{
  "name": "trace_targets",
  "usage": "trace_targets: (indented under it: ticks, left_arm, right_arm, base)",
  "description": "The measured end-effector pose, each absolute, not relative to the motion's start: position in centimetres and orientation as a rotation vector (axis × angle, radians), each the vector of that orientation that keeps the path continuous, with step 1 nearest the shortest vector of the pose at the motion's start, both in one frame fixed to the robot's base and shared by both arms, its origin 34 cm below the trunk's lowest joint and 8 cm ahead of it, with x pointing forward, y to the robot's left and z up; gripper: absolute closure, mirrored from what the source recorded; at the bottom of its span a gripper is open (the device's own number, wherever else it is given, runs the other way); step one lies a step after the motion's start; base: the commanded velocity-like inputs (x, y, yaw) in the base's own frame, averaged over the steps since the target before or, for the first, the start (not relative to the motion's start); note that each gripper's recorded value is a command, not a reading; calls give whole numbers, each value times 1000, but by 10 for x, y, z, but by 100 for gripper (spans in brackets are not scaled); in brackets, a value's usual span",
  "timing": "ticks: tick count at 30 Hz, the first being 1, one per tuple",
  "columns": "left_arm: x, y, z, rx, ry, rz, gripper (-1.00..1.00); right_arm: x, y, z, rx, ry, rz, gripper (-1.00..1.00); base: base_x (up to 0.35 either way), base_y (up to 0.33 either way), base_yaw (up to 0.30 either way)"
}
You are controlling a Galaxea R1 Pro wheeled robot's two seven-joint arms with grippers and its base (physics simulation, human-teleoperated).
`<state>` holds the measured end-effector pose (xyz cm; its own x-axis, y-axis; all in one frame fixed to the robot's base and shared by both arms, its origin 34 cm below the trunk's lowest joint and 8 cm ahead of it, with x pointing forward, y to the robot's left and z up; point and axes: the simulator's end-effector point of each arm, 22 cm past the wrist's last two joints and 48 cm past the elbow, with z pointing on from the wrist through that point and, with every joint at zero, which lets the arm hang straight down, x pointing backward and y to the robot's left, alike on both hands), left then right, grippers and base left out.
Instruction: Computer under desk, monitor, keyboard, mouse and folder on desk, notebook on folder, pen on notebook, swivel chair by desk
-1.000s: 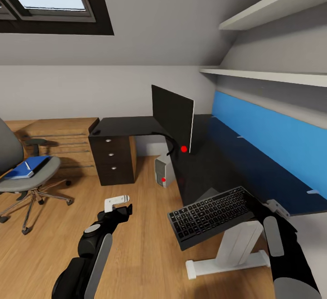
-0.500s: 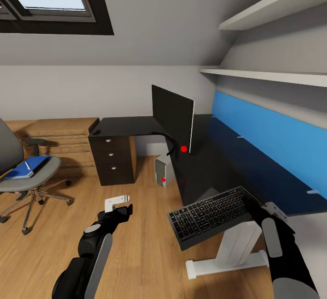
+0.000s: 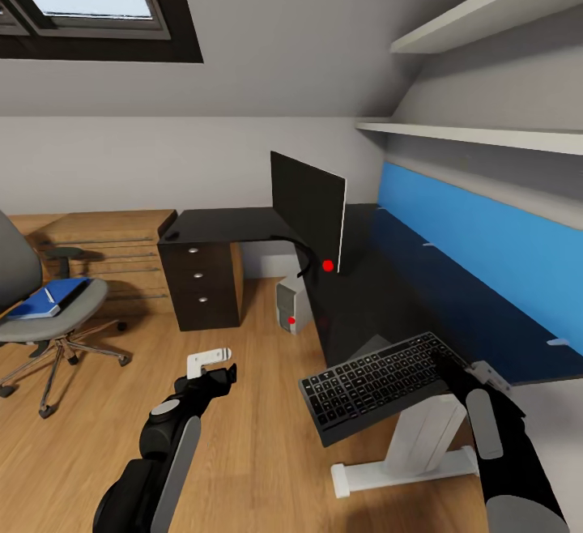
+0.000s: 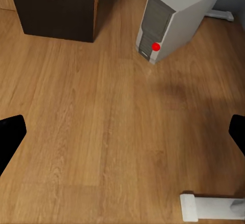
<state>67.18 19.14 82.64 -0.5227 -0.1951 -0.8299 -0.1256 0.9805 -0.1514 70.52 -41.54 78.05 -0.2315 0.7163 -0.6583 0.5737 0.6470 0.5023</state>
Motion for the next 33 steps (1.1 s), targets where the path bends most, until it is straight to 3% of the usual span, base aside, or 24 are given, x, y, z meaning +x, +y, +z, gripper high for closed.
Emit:
trace_targets:
  ticks: [33]
  left_arm:
    - [672, 190, 826, -223, 2130, -90, -100]
  right_arm:
    - [705, -415, 781, 1015, 1919, 191, -100]
  base:
    - [52, 0, 0]
